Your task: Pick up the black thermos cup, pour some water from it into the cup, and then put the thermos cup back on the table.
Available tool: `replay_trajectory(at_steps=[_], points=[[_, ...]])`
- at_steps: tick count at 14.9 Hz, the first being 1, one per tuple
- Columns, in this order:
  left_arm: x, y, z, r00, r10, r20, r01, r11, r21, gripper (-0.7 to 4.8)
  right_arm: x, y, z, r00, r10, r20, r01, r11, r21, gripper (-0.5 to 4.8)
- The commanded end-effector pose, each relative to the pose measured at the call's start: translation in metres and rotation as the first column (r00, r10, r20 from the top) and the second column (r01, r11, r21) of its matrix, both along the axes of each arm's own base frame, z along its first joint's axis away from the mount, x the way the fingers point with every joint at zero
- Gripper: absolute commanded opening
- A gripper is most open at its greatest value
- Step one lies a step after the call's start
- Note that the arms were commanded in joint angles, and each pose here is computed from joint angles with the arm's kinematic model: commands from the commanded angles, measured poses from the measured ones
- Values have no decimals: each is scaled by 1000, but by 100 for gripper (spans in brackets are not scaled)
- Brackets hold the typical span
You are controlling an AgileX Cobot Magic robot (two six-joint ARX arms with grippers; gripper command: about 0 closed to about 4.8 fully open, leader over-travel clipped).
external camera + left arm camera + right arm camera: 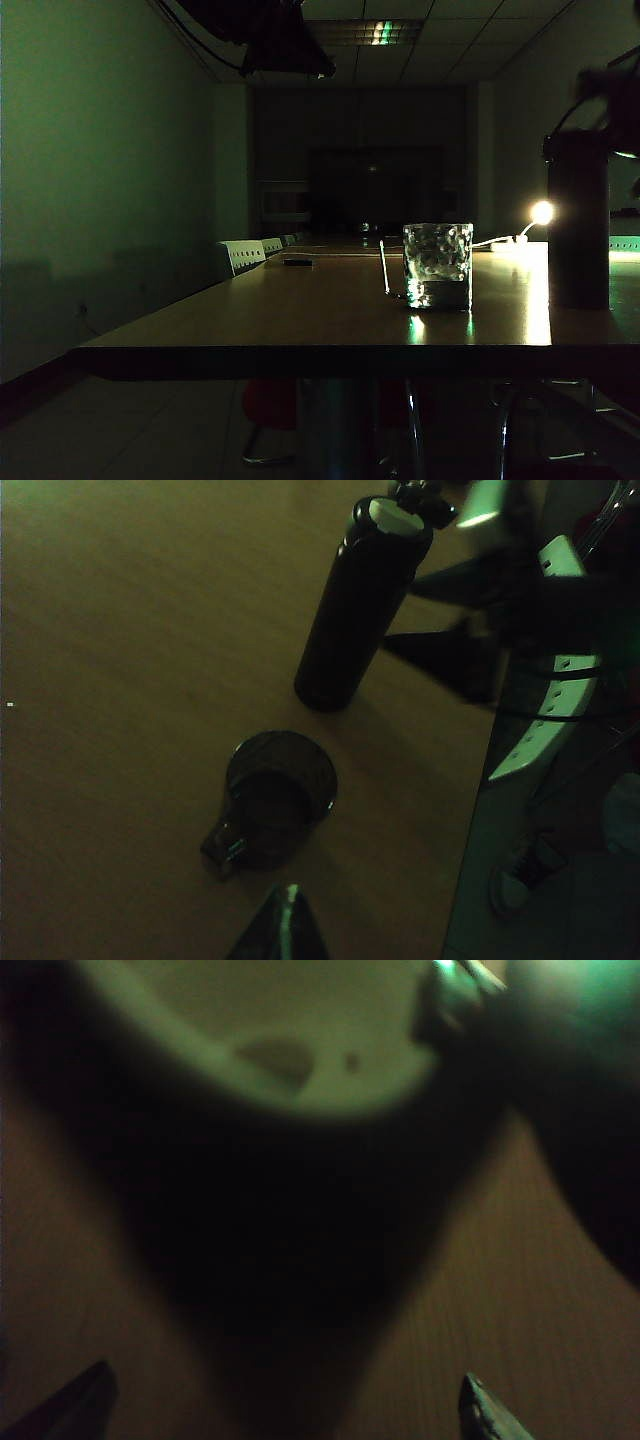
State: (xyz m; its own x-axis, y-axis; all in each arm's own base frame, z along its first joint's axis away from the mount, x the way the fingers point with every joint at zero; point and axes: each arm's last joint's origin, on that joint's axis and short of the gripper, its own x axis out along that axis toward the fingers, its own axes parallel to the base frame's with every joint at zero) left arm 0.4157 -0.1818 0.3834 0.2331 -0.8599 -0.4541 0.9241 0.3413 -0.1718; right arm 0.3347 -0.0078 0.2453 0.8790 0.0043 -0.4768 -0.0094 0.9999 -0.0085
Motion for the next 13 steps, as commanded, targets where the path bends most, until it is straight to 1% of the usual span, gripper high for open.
replay_trajectory(at_steps=[1,2,3,5,6,7,8,9,10,11,12,13], points=[[-20,8,33,997,11,78,-10,1000,-23,-8,-39,0,29,995,-49,-85,51,998,21,279],[-31,13,48,991,58,118,-57,998,-3,-8,-55,1,43,996,-46,-80,49,998,38,-28],[-48,21,66,981,120,152,-124,992,20,-8,-72,2,59,998,-41,-43,43,998,41,-6],[-84,34,94,962,208,178,-220,974,53,-8,-105,4,91,996,-20,91,16,999,52,-6],[-106,37,108,950,236,203,-256,964,75,-8,-121,4,103,987,-23,157,15,999,51,-6],[-128,41,122,928,287,238,-314,946,83,-8,-139,4,111,974,-23,226,12,999,51,-6],[-151,43,136,904,331,271,-360,931,64,-8,-152,5,112,960,-31,278,12,998,69,-6],[-175,42,150,880,371,296,-399,916,37,-8,-161,5,108,946,-40,320,4,994,112,-6],[-197,45,158,856,400,326,-434,900,37,-8,-169,8,100,940,6,341,-49,992,118,-6],[-217,46,165,829,425,363,-470,882,41,-8,-178,9,92,940,17,340,-58,992,111,-6],[-237,45,171,812,443,379,-489,872,30,-8,-189,9,85,931,30,364,-66,994,86,-6],[-258,46,177,796,465,386,-505,863,1,-8,-199,9,79,914,43,404,-81,994,77,-6]])
